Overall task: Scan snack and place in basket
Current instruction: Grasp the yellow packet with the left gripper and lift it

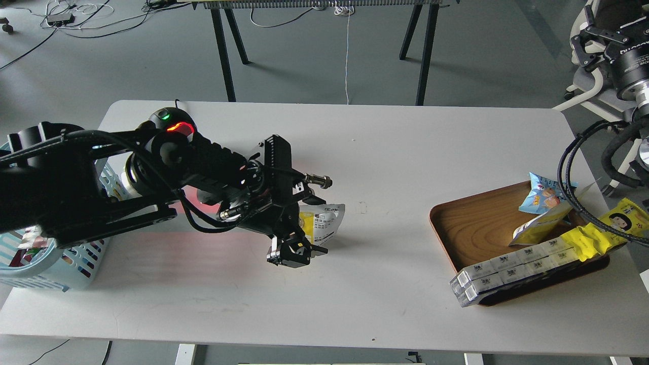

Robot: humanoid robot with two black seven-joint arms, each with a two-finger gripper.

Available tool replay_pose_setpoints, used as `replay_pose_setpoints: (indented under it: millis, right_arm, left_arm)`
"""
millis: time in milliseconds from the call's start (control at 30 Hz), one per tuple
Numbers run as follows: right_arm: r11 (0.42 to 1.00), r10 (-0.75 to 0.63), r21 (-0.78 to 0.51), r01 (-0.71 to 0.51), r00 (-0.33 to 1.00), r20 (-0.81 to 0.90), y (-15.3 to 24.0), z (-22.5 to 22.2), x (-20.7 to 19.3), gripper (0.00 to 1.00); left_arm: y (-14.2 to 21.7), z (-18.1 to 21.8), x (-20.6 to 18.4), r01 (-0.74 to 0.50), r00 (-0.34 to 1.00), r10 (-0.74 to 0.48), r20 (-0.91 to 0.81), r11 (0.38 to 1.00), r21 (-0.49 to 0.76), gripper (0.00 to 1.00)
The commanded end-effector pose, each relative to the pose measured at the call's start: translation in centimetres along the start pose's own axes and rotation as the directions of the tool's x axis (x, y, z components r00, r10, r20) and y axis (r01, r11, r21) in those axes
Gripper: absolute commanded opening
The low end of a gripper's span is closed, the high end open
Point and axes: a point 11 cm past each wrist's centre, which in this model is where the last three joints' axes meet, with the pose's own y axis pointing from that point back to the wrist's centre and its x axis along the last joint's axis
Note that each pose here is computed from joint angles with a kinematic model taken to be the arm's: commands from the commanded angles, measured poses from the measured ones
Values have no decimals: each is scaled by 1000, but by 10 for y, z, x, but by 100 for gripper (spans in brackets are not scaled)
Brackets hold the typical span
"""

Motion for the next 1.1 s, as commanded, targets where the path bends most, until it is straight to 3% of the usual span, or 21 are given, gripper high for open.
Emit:
replay_pose_setpoints:
  millis: [0, 100, 300, 467, 634, 835, 1068]
  right_arm:
    - [1000, -1, -2, 1, 1000, 7, 0, 3, -1, 99]
    - [1000, -3, -3, 3, 1000, 10, 0, 5, -2, 99]
    - [1000, -8, -2, 8, 1000, 10, -2, 4, -4, 99]
    - [1000, -8, 0, 8, 1000, 10, -3, 4, -4, 99]
    - [1000, -8, 1, 8, 1000, 7, -3, 2, -4, 99]
    - [1000, -10, 4, 10, 1000, 5, -3, 0, -4, 99]
    - [1000, -13, 4, 13, 1000, 4, -5, 0, -6, 99]
  left_arm:
    - [8, -14, -5, 6, 1000, -5, -18, 999, 44, 81]
    - [9, -18, -6, -2, 1000, 3, -17, 998, 57, 78]
    - [7, -18, -9, -5, 1000, 6, -25, 999, 54, 46]
    - [8, -22, -13, 3, 999, -1, -33, 998, 63, 34]
    - [7, -21, -15, 4, 999, -2, -36, 998, 59, 11]
    - [10, -24, -10, -6, 1000, 8, -30, 997, 72, 0]
    - [27, -33, -6, -36, 999, 39, -29, 993, 111, 0]
